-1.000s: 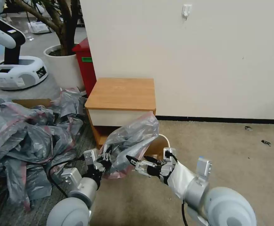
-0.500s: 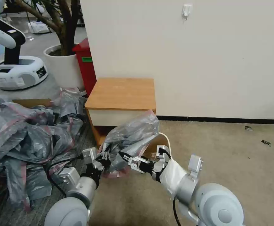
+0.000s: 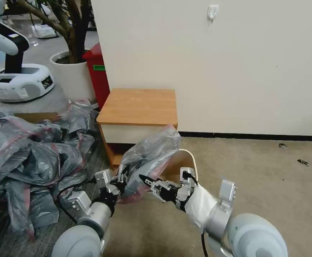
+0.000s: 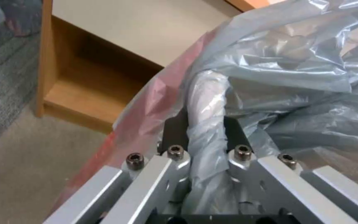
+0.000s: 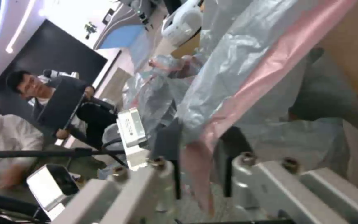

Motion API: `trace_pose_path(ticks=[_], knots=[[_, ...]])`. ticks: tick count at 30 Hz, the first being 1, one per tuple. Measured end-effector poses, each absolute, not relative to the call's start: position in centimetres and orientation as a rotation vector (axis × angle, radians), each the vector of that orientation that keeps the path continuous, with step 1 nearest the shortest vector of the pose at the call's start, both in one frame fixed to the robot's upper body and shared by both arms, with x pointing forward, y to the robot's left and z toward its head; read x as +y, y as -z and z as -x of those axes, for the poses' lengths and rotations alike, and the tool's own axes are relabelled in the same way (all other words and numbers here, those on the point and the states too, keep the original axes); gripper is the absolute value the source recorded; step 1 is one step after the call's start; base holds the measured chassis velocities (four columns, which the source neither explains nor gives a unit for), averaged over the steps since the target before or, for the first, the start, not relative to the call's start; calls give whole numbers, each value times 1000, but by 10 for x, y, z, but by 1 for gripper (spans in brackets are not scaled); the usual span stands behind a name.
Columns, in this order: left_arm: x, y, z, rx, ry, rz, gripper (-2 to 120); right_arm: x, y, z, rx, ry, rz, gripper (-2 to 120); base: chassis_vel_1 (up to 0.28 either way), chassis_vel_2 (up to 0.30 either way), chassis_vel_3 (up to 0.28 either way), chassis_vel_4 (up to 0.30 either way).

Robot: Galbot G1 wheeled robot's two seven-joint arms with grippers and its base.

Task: Pick up the garbage bag from the table and place it over the trash can.

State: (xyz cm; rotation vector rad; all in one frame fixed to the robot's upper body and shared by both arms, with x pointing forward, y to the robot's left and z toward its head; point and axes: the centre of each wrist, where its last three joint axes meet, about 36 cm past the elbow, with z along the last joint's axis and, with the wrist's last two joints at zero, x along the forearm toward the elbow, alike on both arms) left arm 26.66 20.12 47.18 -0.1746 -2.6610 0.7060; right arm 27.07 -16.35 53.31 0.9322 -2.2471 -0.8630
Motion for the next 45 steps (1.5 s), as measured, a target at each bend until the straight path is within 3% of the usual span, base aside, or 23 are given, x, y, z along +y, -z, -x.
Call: trace_pose_path(ticks=[6,16,39,45], knots=[[203,-468,-268,-2655,-705,159,6,-169,-538,-268,-2272,835,-928,0,0,0,0,0],[217,-474,-280,-2601,-816,102,6,-174,-539,-261,-2298,799,-883,0,0,0,0,0],[244,-475,-299,-2592,-834,43,6,-182,-537,-261,-2357,795,-683,0,0,0,0,0],[245,-475,-306,-2592,-831,31,6,-185,-527,-250,-2336,744,-600,24,0,0,0,0]])
